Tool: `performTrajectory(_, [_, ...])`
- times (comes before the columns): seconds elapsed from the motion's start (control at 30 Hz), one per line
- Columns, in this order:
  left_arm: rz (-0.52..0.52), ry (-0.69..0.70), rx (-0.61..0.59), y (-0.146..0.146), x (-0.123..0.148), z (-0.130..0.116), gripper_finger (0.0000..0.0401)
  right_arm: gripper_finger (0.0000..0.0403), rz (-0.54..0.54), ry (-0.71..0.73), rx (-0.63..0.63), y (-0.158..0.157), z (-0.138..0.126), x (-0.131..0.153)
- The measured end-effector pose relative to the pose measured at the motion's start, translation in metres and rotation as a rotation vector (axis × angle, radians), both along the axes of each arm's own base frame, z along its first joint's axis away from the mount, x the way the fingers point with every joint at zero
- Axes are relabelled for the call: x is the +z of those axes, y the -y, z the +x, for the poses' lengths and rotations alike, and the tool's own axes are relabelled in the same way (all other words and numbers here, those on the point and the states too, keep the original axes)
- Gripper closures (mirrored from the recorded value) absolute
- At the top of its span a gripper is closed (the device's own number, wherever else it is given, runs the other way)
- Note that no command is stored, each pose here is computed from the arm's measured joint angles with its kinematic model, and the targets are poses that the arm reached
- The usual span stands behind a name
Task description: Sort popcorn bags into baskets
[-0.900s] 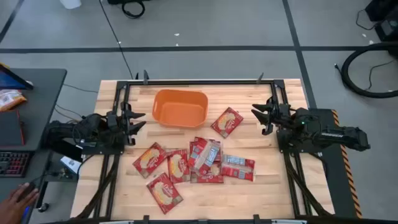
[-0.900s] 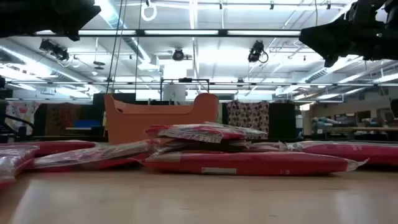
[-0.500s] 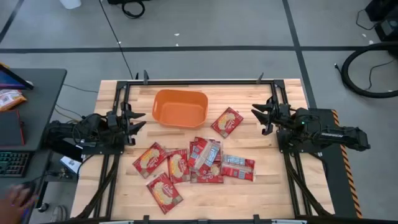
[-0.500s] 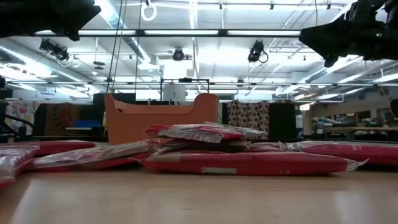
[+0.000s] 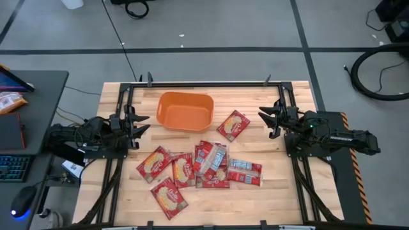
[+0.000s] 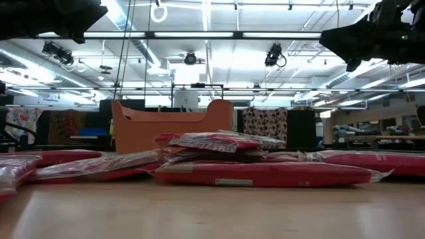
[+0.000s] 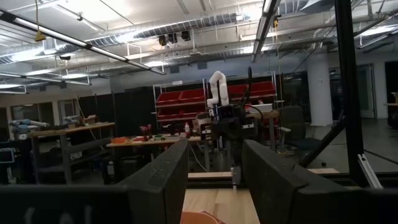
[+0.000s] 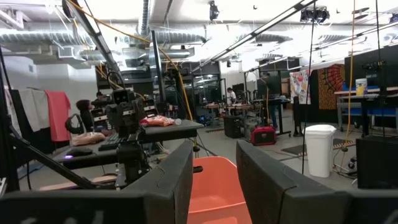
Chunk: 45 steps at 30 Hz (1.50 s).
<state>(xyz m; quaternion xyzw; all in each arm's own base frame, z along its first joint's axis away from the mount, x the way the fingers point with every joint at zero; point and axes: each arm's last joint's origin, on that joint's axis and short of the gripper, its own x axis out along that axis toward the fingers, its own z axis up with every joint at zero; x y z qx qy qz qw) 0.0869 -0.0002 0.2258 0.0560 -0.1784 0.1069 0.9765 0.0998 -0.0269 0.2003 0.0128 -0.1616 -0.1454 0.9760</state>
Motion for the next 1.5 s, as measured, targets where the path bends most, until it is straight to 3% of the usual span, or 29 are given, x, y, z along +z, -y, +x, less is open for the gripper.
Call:
performTrajectory(1.17, [0.000,0.000,0.000,0.000,0.000,0.000,0.0245,0.0275,0.000,0.001,0.000,0.000,0.000,0.000])
performTrajectory(1.27, [0.000,0.001,0.000,0.000,0.000,0.000,0.0245,0.0275,-0.014,0.065,0.000,-0.001,-0.002,0.006])
performTrajectory(1.33, [-0.043,0.016,-0.020,0.000,0.001,0.000,0.0245,0.0275,-0.033,0.119,0.005,-0.001,-0.004,0.011])
performTrajectory(1.43, [-0.246,0.057,-0.117,0.001,0.001,0.000,0.0245,0.0275,-0.028,0.153,0.064,-0.003,-0.005,0.014])
performTrajectory(1.5, [-0.309,0.069,-0.146,0.001,0.001,0.000,0.0245,0.0275,0.001,0.161,0.099,-0.004,-0.005,0.014])
